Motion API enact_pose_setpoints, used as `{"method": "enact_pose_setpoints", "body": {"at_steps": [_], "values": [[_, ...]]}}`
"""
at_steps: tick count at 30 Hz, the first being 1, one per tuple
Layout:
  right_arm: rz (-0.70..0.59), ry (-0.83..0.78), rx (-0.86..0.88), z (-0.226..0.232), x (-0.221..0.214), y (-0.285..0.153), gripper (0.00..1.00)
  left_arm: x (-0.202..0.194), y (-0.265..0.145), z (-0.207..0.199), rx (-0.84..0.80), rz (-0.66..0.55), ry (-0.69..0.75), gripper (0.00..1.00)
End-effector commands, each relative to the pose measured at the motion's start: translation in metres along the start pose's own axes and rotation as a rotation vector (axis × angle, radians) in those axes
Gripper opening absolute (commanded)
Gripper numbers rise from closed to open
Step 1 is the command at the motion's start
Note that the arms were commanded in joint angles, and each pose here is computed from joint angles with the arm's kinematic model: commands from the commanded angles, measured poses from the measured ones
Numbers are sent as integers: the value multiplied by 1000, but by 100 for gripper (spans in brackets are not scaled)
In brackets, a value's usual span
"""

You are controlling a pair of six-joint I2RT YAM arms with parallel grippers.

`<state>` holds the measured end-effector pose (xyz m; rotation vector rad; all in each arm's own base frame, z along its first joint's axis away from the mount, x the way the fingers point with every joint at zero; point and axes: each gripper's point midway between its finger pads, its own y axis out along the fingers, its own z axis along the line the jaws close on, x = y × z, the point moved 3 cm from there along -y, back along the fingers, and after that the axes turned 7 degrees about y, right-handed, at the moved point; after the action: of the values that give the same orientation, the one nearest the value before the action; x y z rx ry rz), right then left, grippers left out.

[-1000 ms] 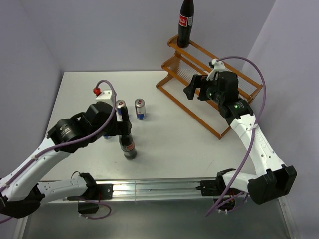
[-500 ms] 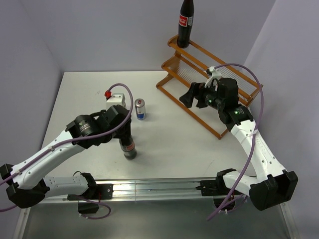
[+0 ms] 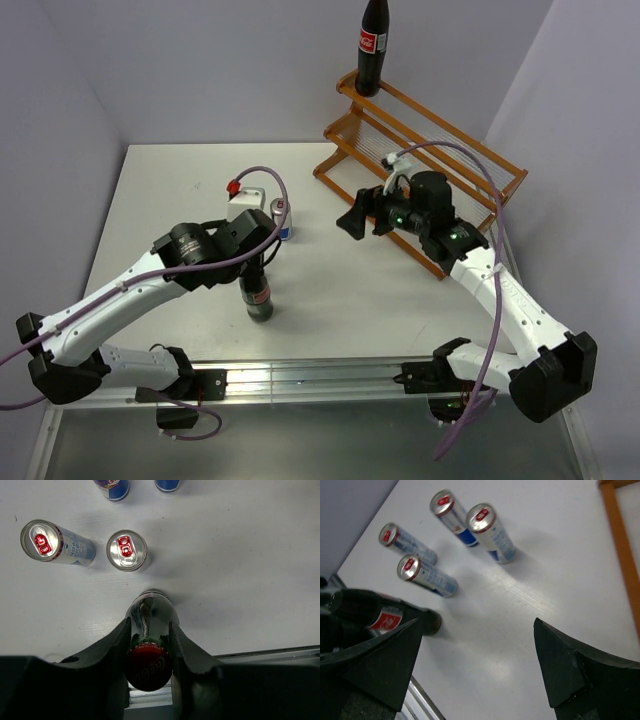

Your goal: Place and organize the beverage onto the shelf

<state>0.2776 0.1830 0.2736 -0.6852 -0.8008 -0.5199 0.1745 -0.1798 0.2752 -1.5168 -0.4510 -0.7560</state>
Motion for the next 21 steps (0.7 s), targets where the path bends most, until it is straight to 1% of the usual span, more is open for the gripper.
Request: {"method": "enact_pose_setpoints", "body": {"at_steps": [1, 5, 7, 10, 18, 21], "values": [[-11, -140, 154, 34, -10, 7, 98, 37, -24, -3, -42, -125, -53, 0], [4, -255, 319, 64, -33, 6, 97, 49, -34, -8, -87, -159, -39, 0], [17, -309, 406, 79, -48, 4, 97, 57, -41, -16, -152, -181, -24, 0], [15, -357, 484, 93, -60, 1, 97, 66, -52, -28, -253, -212, -7, 0], [-43, -401, 572, 110, -78, 5, 95, 87, -79, -51, -452, -294, 24, 0], [-21, -421, 632, 118, -90, 6, 95, 96, -90, -56, -509, -328, 28, 0]]}}
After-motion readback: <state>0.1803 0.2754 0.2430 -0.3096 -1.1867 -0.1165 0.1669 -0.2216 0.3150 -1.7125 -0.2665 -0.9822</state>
